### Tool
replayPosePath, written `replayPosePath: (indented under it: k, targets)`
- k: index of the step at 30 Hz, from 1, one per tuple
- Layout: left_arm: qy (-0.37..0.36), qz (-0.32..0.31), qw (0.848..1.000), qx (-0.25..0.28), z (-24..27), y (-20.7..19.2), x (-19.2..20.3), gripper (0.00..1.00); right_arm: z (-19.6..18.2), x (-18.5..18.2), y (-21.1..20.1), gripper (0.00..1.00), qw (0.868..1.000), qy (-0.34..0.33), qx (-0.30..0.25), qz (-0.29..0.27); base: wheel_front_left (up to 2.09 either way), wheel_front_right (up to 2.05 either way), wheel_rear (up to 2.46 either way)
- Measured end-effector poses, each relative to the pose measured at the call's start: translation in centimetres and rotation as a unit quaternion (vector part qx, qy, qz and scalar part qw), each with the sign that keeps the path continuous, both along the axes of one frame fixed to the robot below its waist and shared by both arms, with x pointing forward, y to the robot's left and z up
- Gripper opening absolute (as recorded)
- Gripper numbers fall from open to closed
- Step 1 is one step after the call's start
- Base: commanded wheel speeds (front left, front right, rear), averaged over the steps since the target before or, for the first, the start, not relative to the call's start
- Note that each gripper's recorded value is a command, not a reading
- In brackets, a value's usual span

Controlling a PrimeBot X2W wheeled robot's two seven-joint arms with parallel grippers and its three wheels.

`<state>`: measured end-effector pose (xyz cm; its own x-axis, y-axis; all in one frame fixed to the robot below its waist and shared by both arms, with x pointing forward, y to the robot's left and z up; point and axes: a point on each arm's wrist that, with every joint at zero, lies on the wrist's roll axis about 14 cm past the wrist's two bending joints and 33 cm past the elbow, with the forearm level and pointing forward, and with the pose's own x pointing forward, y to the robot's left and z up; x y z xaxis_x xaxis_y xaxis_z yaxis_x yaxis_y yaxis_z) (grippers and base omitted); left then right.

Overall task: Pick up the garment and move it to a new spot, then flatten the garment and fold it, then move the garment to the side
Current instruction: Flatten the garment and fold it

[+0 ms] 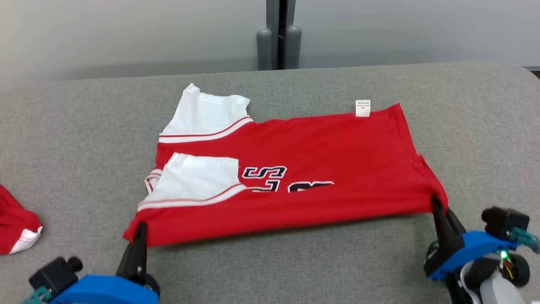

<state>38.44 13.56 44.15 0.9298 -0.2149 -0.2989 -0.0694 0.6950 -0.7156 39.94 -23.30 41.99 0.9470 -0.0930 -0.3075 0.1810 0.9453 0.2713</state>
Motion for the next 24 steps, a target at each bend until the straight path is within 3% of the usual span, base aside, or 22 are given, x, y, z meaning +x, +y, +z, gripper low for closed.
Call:
replayPosePath:
  k: [5, 9, 10, 11, 12, 13, 14, 20, 24]
  targets:
    - [0.089, 0.009, 0.996, 0.006, -4.1, 0.8, -5.4, 0.00, -2.4, -4.9, -0.4, 0.00, 0.998, 0.054, 0.013, -0.008, 0.00, 0.00, 0.00]
    - [0.123, 0.007, 0.992, 0.010, -5.9, 0.7, -7.1, 0.00, -3.6, -7.1, -0.4, 0.00, 0.996, 0.083, 0.018, -0.010, 0.00, 0.00, 0.00]
    - [0.125, 0.007, 0.992, 0.019, -6.1, 1.0, -7.2, 0.00, -3.7, -7.3, -0.4, 0.06, 0.996, 0.085, 0.020, -0.010, 0.00, 0.00, 0.00]
    - [0.123, 0.008, 0.992, 0.027, -6.2, 1.2, -7.2, 0.22, -3.8, -7.4, -0.3, 0.21, 0.996, 0.087, 0.020, -0.009, 0.00, 0.00, 0.00]
    - [0.119, 0.007, 0.992, 0.034, -6.2, 1.4, -7.0, 0.52, -3.8, -7.5, -0.2, 0.42, 0.996, 0.089, 0.020, -0.007, 0.00, 0.00, 0.00]
    - [0.114, 0.003, 0.993, 0.041, -6.1, 1.4, -6.8, 1.00, -3.8, -7.5, -0.1, 0.74, 0.996, 0.090, 0.020, -0.006, 0.00, 0.00, 0.00]
    - [0.110, 0.003, 0.993, 0.045, -6.0, 1.5, -6.6, 1.00, -3.8, -7.6, -0.1, 1.00, 0.996, 0.090, 0.019, -0.006, 0.00, 0.00, 0.00]
    - [0.079, -0.016, 0.993, 0.092, -5.1, 2.2, -5.4, 1.00, -3.3, -7.9, -0.5, 1.00, 0.996, 0.090, 0.013, -0.007, 0.00, 0.00, 0.00]
    - [0.018, -0.035, 0.989, 0.142, -2.1, 2.6, -2.2, 1.00, -1.5, -7.0, -1.7, 1.00, 0.998, 0.061, -0.002, -0.019, 0.00, 0.00, 0.00]
